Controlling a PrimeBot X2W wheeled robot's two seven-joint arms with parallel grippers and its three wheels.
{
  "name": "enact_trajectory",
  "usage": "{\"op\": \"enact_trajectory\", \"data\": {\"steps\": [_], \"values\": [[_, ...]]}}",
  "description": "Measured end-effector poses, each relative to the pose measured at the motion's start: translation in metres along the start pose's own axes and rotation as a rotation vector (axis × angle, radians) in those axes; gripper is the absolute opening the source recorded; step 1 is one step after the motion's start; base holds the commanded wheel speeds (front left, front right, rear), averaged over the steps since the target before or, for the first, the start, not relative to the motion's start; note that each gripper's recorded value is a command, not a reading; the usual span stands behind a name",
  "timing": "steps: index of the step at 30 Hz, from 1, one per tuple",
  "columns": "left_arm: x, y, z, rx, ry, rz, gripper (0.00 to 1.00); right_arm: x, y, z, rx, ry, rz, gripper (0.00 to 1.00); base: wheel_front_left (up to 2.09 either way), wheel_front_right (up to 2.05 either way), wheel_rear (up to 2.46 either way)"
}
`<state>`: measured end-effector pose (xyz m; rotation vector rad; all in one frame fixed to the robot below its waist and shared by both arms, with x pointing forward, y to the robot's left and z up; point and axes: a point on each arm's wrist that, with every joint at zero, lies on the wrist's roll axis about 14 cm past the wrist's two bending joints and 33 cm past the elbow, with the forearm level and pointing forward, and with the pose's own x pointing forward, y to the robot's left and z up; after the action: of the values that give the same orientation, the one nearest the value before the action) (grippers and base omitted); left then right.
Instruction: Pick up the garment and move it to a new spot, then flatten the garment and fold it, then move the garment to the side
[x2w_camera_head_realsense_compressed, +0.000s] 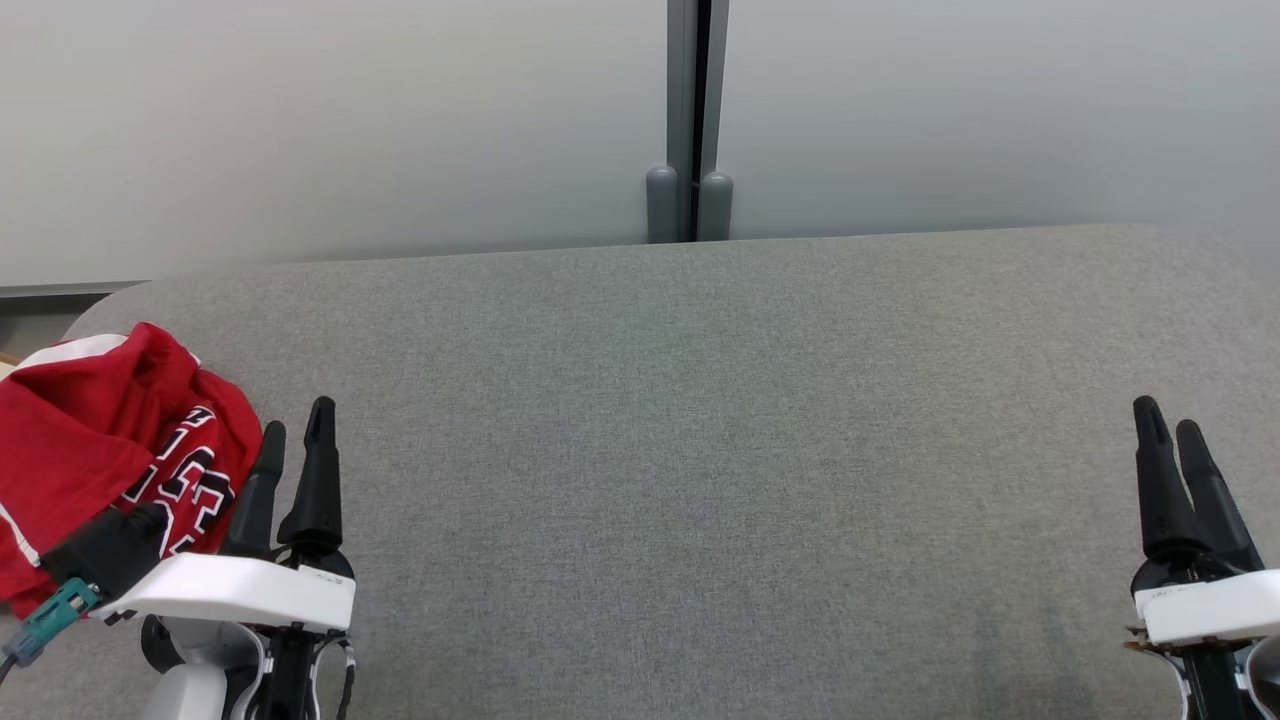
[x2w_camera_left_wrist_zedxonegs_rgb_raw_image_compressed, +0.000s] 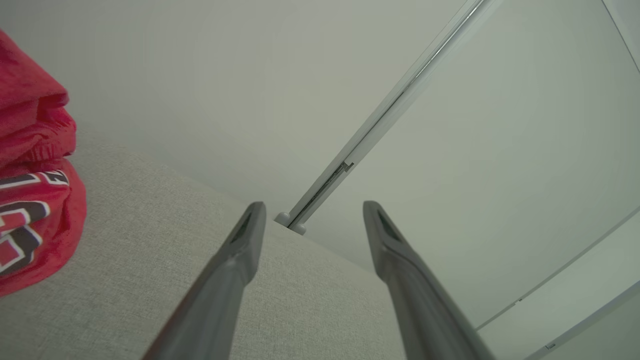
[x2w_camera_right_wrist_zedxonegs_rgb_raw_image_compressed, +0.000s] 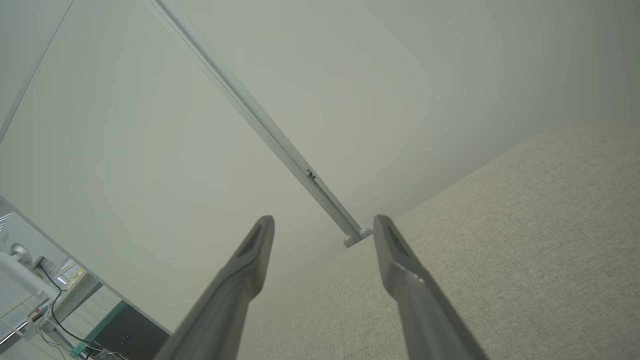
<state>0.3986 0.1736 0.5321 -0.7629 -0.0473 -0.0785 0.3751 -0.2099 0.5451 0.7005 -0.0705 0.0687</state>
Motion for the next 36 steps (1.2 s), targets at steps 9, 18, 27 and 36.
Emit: {"op": "enact_trajectory", "data": {"steps": [9,18,27,36], "values": [[-0.003,0.003,-0.003,0.139,0.012,-0.001,1.0,-0.008,0.0,-0.012,-0.108,0.05,-0.001,1.0,0.0,0.0,0.0],[-0.009,0.009,-0.011,0.24,0.036,0.0,1.0,-0.013,-0.005,-0.021,-0.198,0.087,-0.012,1.0,0.0,0.0,0.0],[-0.015,0.017,-0.019,0.333,0.056,0.014,1.0,-0.017,-0.006,-0.028,-0.283,0.116,-0.012,1.0,0.0,0.0,0.0],[-0.018,0.019,-0.021,0.424,0.062,0.01,1.0,-0.022,-0.007,-0.036,-0.361,0.141,-0.007,1.0,0.0,0.0,0.0]]}}
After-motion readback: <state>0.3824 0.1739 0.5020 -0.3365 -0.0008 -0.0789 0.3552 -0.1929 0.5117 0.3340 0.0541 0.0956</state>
